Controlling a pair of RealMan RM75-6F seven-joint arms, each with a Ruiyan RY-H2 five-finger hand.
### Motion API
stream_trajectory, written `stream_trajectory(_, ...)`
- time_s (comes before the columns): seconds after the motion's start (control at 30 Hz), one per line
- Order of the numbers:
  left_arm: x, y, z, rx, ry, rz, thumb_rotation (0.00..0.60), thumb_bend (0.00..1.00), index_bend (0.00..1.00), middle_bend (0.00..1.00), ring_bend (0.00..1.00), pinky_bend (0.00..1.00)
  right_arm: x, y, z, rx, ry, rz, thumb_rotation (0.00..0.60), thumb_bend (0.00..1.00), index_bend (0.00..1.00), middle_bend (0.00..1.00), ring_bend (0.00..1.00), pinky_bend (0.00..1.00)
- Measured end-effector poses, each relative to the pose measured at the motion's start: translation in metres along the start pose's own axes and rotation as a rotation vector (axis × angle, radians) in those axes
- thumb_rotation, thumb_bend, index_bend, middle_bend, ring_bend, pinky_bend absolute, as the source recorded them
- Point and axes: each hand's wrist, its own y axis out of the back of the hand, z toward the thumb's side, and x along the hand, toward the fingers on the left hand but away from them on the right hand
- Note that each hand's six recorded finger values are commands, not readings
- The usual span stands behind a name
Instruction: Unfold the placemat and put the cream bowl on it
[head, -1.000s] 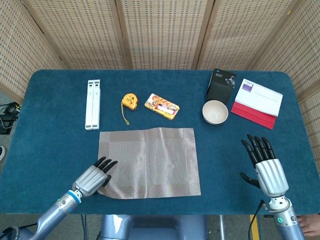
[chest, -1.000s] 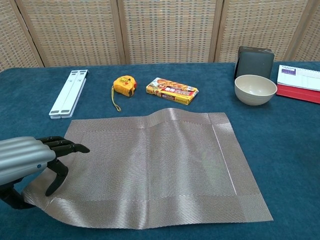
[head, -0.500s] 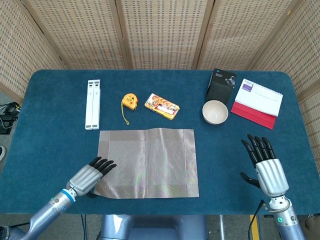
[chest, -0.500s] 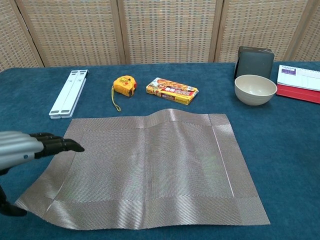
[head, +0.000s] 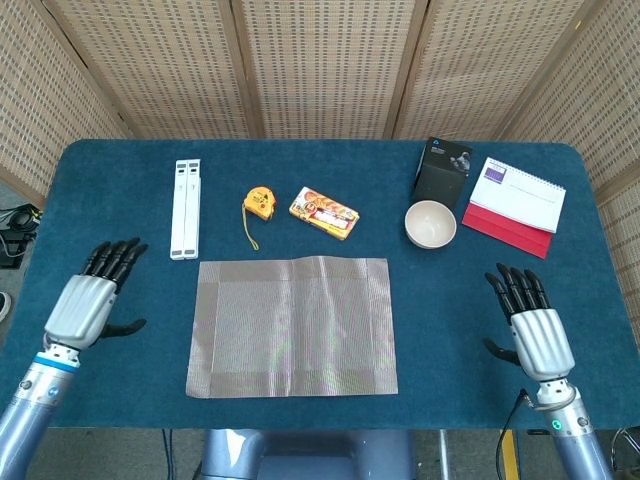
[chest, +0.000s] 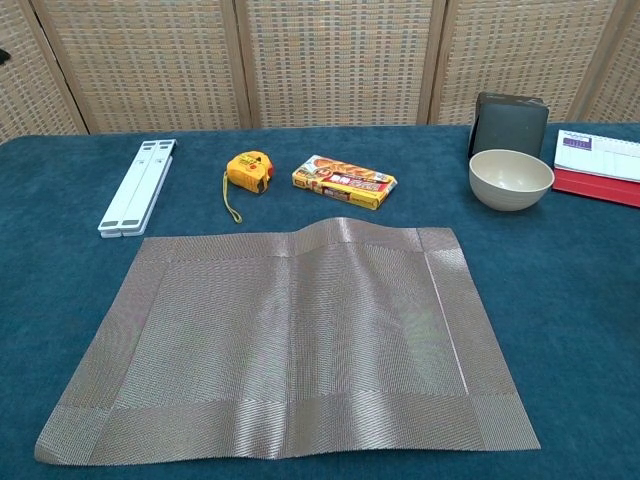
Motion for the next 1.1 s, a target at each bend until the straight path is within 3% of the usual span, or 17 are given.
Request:
stream_trajectory(0.1, 0.001, 0.006, -0.012, 0.006, 0.061, 0.026, 0.600, 0.00, 0.00, 0.00, 0.00, 0.00, -0.019, -0.006, 0.001, -0.022, 0.012, 0.043, 0.600, 0.00, 0.10, 0.00, 0.00, 0.00)
stream_trajectory(0.3, 0.001, 0.009, -0.020, 0.049, 0.105, 0.029, 0.600, 0.00, 0.00, 0.00, 0.00, 0.00, -0.068, -0.020, 0.001, -0.043, 0.025, 0.152, 0.600, 0.00, 0.14, 0.00, 0.00, 0.00)
stream_trajectory(0.53, 0.003, 0.007, -0.022, 0.061, 0.118, 0.028, 0.600, 0.00, 0.00, 0.00, 0.00, 0.00, -0.139, -0.043, -0.010, -0.012, -0.040, 0.273, 0.600, 0.00, 0.18, 0.00, 0.00, 0.00)
stream_trajectory(0.83, 0.008, 0.001, -0.026, 0.059, 0.134, 0.014, 0.600, 0.00, 0.00, 0.00, 0.00, 0.00, -0.196, -0.071, -0.004, 0.007, -0.106, 0.278, 0.600, 0.02, 0.32, 0.00, 0.00, 0.00)
stream_trajectory(0.97, 0.010, -0.001, -0.028, 0.055, 0.141, 0.006, 0.600, 0.00, 0.00, 0.00, 0.00, 0.00, -0.208, -0.080, -0.001, 0.020, -0.114, 0.273, 0.600, 0.13, 0.35, 0.00, 0.00, 0.00)
stream_trajectory(1.1, 0.011, -0.001, -0.030, 0.052, 0.147, 0.006, 0.600, 0.00, 0.00, 0.00, 0.00, 0.00, -0.216, -0.090, 0.001, 0.038, -0.119, 0.288, 0.600, 0.25, 0.46, 0.00, 0.00, 0.00)
